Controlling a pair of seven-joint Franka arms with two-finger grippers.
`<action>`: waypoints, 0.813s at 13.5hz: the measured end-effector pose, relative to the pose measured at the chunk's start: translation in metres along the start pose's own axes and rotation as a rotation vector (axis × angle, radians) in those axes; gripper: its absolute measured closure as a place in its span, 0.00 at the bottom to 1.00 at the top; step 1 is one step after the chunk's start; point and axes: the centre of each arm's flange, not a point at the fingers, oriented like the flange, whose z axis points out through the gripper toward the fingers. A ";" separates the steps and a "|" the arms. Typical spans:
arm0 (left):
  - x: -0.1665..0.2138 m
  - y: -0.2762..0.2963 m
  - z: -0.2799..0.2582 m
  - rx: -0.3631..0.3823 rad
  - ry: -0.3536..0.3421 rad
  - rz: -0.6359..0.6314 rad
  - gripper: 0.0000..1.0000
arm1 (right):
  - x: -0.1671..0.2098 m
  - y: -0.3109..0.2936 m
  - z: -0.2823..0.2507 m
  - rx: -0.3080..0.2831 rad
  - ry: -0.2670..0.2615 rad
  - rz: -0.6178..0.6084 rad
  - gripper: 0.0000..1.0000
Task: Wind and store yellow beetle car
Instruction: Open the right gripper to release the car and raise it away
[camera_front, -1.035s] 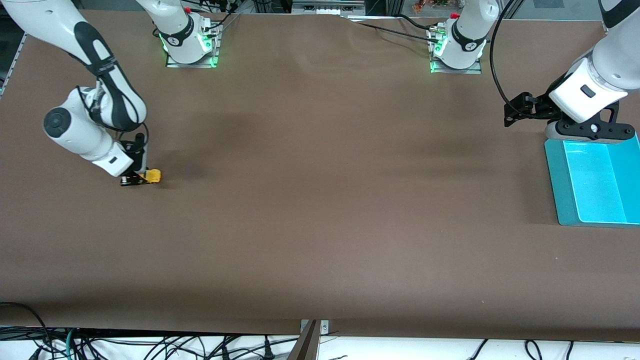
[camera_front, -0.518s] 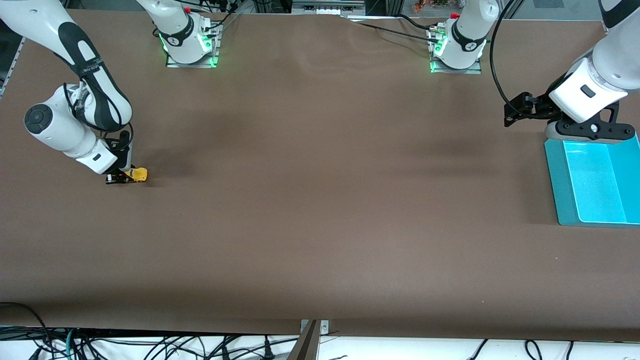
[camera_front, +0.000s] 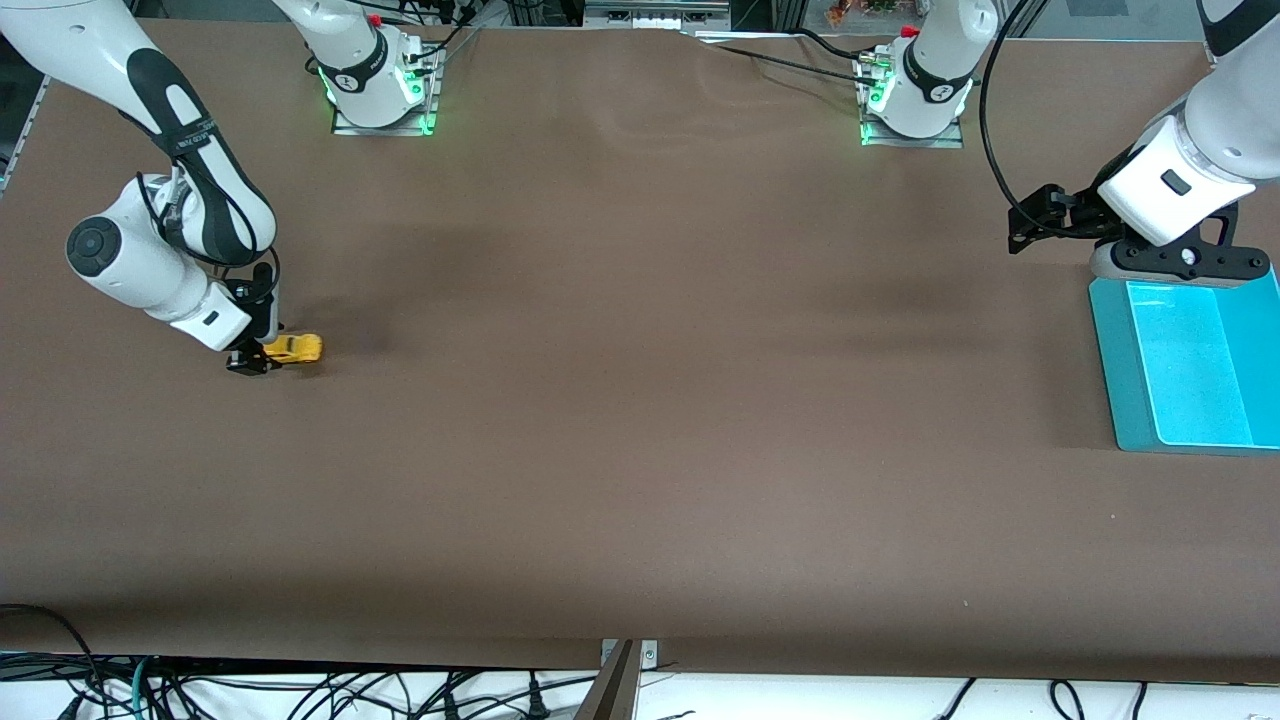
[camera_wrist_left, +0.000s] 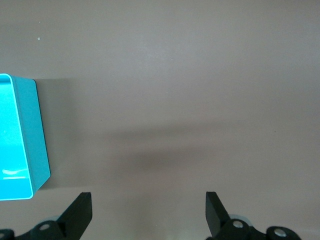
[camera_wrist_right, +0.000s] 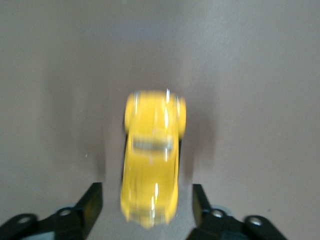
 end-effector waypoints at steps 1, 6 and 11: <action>0.000 0.000 0.000 0.000 0.000 0.000 0.00 | 0.003 0.007 -0.006 0.008 0.006 0.001 0.04; 0.000 0.000 0.000 0.000 0.000 0.000 0.00 | 0.021 0.049 -0.070 0.050 0.027 0.021 0.00; 0.000 0.000 0.000 0.000 0.000 0.000 0.00 | 0.049 0.068 -0.193 -0.012 -0.015 0.104 0.00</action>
